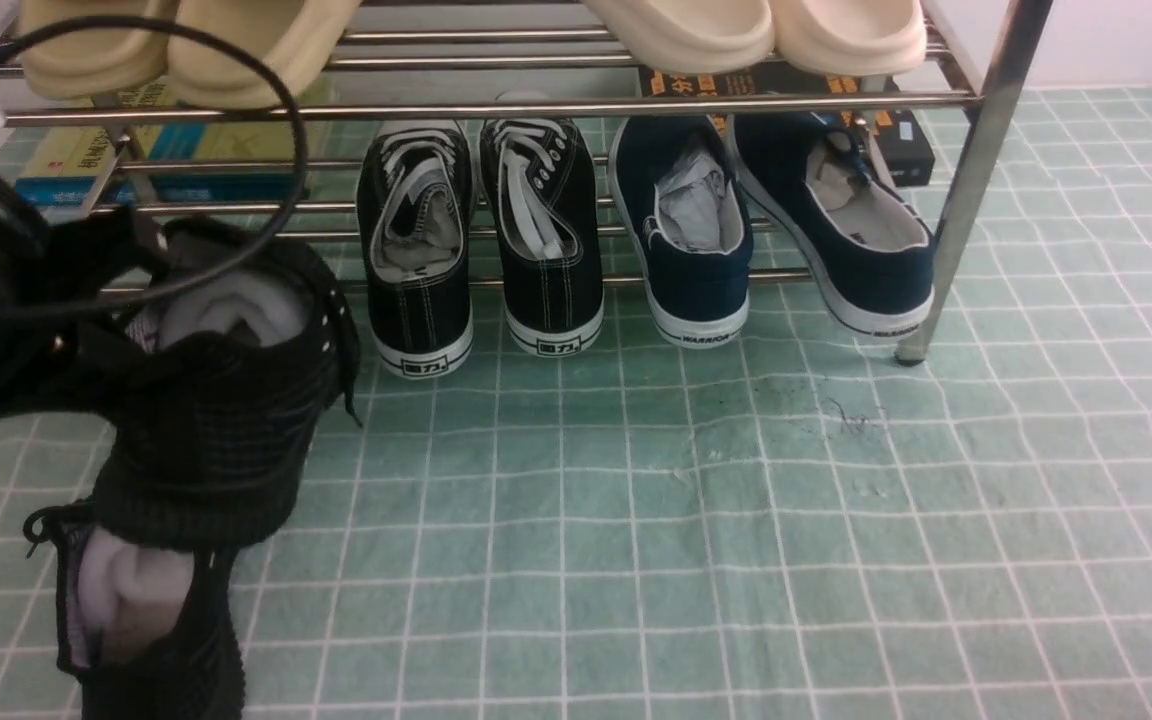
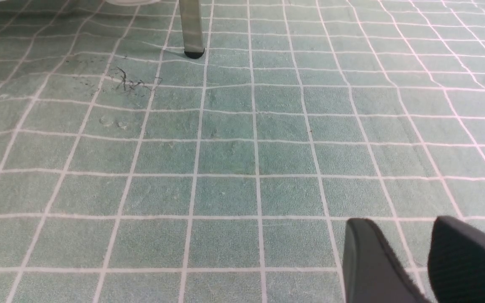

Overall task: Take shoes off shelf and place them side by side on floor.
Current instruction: 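Set the held shoe down on the floor in front of the rack with the left gripper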

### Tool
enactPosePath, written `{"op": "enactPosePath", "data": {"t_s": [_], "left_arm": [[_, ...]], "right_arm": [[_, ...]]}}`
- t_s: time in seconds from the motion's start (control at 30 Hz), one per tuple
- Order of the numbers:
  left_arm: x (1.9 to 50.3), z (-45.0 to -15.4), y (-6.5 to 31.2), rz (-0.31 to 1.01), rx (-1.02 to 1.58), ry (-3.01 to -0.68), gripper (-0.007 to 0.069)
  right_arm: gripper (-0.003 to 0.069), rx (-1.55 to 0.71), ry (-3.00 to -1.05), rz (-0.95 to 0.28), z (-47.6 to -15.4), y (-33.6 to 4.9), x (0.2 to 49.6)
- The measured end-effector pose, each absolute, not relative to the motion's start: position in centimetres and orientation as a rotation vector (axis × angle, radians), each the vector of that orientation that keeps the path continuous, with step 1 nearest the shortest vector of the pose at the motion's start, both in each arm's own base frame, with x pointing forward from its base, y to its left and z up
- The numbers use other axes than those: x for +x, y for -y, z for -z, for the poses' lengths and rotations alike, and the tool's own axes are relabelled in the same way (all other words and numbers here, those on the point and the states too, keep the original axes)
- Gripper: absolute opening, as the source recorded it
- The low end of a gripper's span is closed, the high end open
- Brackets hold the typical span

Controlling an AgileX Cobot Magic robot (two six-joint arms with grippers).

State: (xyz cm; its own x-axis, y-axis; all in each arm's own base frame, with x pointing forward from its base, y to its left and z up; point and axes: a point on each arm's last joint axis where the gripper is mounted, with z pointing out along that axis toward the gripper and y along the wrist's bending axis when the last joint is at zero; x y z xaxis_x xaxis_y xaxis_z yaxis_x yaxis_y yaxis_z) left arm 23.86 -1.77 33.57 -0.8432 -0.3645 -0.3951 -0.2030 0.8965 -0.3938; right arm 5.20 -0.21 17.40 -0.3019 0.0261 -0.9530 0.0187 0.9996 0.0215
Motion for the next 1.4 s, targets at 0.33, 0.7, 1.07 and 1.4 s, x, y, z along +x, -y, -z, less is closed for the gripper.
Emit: {"op": "enactPosePath", "data": {"t_s": [0.33,0.7,1.07,1.4], "left_arm": [[22.8,-27.2,2.3,0.607,-0.614,-2.518,0.0035],[24.6,-23.9,2.5,0.647,-0.640,-2.595,0.0037],[25.4,-22.6,2.7,0.676,-0.631,-2.624,0.0047],[25.0,-22.8,3.0,0.694,-0.550,-2.667,0.0272]], "right_arm": [[0.0237,0.032,-1.878,-0.007,-17.4,0.2,5.2],[0.0237,0.032,-1.878,-0.007,-17.4,0.2,5.2],[0.0237,0.032,-1.878,-0.007,-17.4,0.2,5.2],[0.0237,0.032,-1.878,-0.007,-17.4,0.2,5.2]]}}
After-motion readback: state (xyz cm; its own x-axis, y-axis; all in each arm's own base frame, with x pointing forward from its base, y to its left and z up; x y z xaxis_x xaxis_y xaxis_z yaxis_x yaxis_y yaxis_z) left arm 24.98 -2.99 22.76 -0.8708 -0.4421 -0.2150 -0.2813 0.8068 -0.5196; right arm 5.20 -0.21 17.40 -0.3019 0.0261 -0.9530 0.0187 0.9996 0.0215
